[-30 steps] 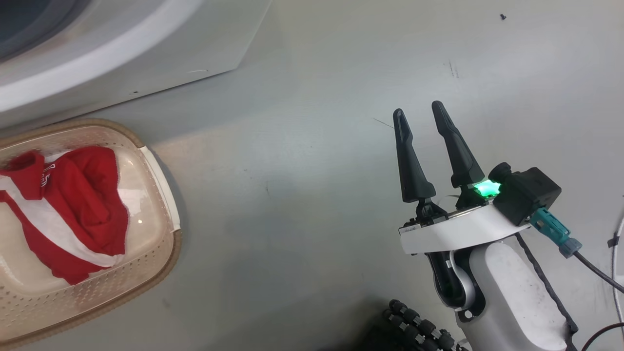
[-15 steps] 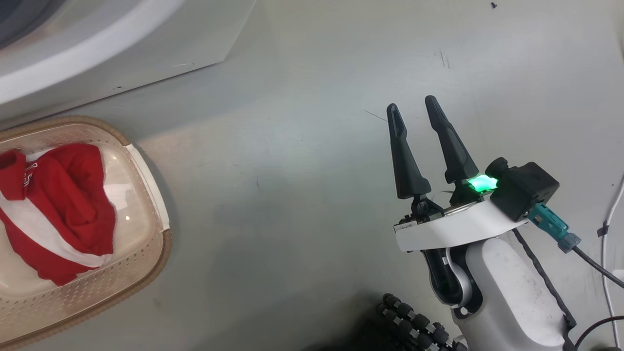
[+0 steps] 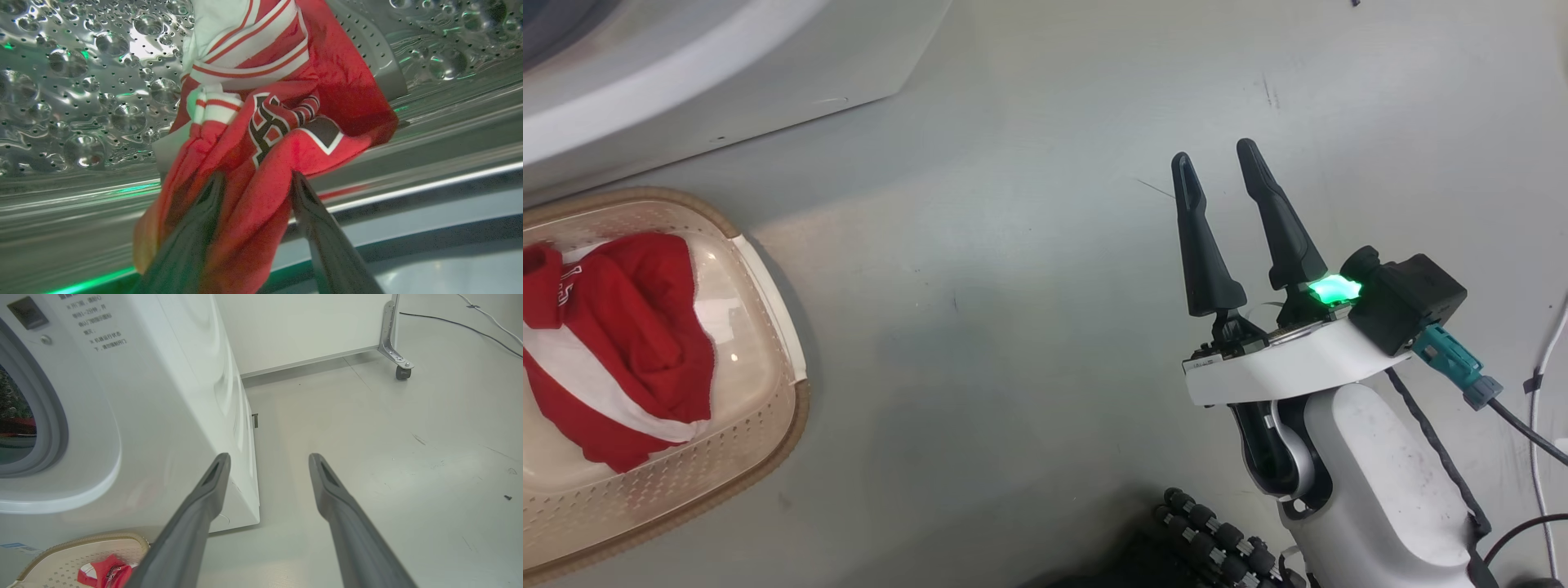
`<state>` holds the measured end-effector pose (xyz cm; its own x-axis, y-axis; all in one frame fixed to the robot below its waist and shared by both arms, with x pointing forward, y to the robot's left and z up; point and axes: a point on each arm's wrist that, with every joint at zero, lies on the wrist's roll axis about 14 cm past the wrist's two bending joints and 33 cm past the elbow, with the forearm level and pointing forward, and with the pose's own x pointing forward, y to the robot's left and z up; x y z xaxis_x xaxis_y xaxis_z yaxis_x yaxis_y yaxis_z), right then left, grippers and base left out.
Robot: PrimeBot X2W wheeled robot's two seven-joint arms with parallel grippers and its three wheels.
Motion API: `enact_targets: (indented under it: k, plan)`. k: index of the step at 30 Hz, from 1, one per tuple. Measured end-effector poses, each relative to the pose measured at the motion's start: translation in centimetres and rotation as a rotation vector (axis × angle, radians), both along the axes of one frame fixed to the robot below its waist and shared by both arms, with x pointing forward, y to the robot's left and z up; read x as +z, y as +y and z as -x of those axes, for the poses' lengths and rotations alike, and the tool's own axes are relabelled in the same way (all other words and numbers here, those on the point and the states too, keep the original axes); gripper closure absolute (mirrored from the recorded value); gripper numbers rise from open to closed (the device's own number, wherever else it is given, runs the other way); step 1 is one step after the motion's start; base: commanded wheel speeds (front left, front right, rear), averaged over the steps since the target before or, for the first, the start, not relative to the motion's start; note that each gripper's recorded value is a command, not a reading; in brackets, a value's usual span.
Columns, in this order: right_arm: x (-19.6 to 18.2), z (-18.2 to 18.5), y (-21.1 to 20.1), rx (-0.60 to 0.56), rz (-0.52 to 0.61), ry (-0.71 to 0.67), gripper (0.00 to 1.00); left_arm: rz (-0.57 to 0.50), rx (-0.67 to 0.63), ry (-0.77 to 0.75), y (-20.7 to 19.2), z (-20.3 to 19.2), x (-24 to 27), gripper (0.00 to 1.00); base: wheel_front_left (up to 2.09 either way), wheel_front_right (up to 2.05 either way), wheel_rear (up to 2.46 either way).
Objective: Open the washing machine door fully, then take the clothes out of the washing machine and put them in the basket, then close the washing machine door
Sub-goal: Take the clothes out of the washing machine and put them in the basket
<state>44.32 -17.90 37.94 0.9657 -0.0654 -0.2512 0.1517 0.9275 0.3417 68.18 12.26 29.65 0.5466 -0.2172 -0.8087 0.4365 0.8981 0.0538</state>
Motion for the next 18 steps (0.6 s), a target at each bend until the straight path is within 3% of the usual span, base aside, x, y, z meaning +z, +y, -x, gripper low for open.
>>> enact_targets:
  k: [18]
  plan:
    - [0.1, -1.0, 0.2, 0.017, 0.008, -0.019, 0.00, 0.069, -0.034, -0.174, -1.2, -1.7, 3.1, 1.00, 0.00, 0.00, 0.00]
